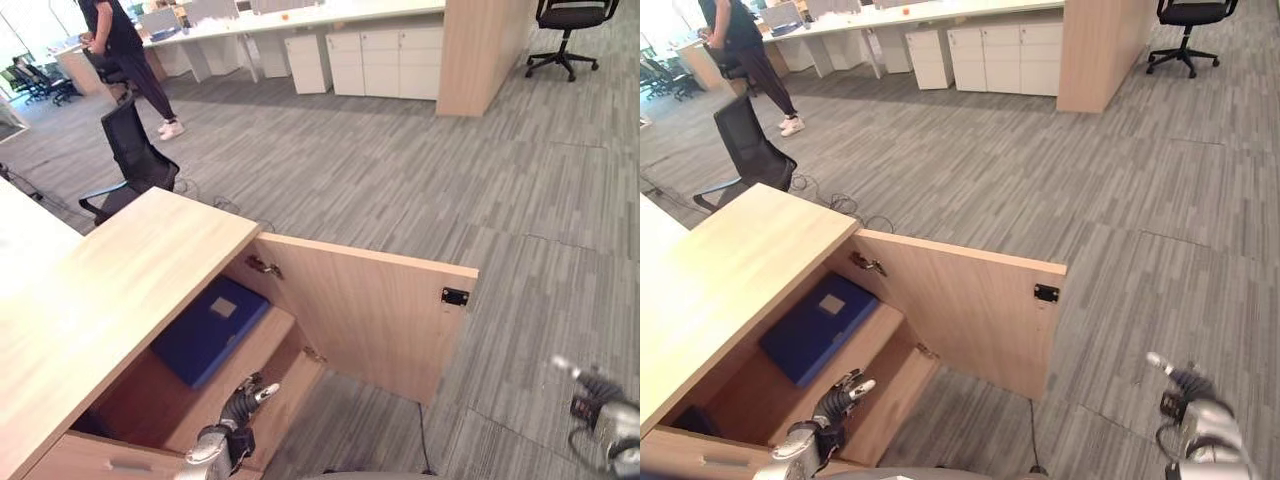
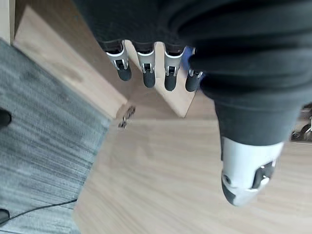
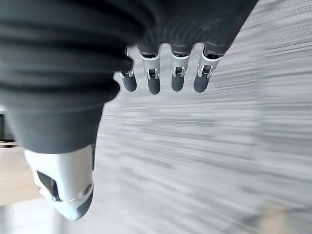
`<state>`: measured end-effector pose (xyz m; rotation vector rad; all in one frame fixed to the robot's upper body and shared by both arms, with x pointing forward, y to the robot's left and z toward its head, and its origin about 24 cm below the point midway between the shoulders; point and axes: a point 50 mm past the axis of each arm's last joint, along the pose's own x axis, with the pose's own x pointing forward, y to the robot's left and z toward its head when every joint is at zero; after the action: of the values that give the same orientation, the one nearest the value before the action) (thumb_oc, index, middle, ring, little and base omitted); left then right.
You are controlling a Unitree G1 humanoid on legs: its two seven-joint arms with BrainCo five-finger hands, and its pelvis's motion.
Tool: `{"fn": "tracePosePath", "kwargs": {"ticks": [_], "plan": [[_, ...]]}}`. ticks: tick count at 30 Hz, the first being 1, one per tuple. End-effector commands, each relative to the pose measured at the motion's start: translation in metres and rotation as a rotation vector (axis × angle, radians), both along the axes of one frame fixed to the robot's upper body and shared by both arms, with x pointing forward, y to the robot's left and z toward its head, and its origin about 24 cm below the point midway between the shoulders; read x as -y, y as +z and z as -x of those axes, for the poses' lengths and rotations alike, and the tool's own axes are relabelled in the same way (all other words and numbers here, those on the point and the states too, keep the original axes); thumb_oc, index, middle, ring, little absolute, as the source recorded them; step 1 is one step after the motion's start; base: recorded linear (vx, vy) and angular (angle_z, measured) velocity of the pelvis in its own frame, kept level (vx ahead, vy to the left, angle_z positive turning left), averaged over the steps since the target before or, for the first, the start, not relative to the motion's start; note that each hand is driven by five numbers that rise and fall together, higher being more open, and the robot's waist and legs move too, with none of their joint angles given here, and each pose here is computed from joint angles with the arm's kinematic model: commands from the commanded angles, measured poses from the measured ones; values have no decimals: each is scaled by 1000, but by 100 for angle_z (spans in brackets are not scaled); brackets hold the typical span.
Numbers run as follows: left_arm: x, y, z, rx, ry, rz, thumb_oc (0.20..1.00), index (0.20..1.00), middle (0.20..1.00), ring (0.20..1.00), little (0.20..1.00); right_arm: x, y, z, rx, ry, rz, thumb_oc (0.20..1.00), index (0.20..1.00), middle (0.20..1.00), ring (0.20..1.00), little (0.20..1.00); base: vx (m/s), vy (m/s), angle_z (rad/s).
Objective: Put the empty folder in the office cabinet
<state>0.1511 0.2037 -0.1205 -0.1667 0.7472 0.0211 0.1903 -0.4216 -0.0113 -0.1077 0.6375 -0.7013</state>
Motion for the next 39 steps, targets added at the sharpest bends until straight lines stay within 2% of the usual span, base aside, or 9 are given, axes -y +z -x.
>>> {"fn": "tracePosePath", "kwargs": {"ticks": [1, 5, 12, 21, 24, 29, 31, 32, 39], "plan": [[-5, 12, -17, 95, -36, -29, 1000, 1000, 1000, 1000, 1000, -3, 6, -15, 47, -14, -6, 1000, 1000, 1000, 1000, 1000, 35, 34, 15], [-5, 12, -15, 84, -68, -38, 1000, 1000, 1000, 1000, 1000, -16, 39, -64, 125, 109, 51, 1000, 1000, 1000, 1000, 1000, 27, 30, 13], [-2, 16, -18, 103, -88, -27, 1000, 1000, 1000, 1000, 1000, -42, 73, -113, 225, 229, 86, 1000, 1000, 1000, 1000, 1000, 13, 18, 12], [4, 19, -19, 112, -112, -8, 1000, 1000, 1000, 1000, 1000, -112, 49, -145, 198, 406, -6, 1000, 1000, 1000, 1000, 1000, 5, 8, 17], [6, 16, -17, 96, -108, -4, 1000, 1000, 1000, 1000, 1000, -156, 9, -137, 112, 511, -79, 1000, 1000, 1000, 1000, 1000, -3, 1, 4], [5, 12, -13, 74, -75, -5, 1000, 1000, 1000, 1000, 1000, -200, -40, -107, 14, 605, -186, 1000, 1000, 1000, 1000, 1000, -7, -6, 19], [3, 11, -12, 67, -61, -6, 1000, 1000, 1000, 1000, 1000, -205, -48, -100, -7, 619, -201, 1000, 1000, 1000, 1000, 1000, -5, -12, 22], [1, 10, -12, 61, -40, -10, 1000, 1000, 1000, 1000, 1000, -214, -65, -81, -50, 641, -242, 1000, 1000, 1000, 1000, 1000, 2, -16, 27], [-13, 7, -9, 43, 47, -45, 1000, 1000, 1000, 1000, 1000, -233, -99, -24, -113, 698, -356, 1000, 1000, 1000, 1000, 1000, -2, -26, 25]]}}
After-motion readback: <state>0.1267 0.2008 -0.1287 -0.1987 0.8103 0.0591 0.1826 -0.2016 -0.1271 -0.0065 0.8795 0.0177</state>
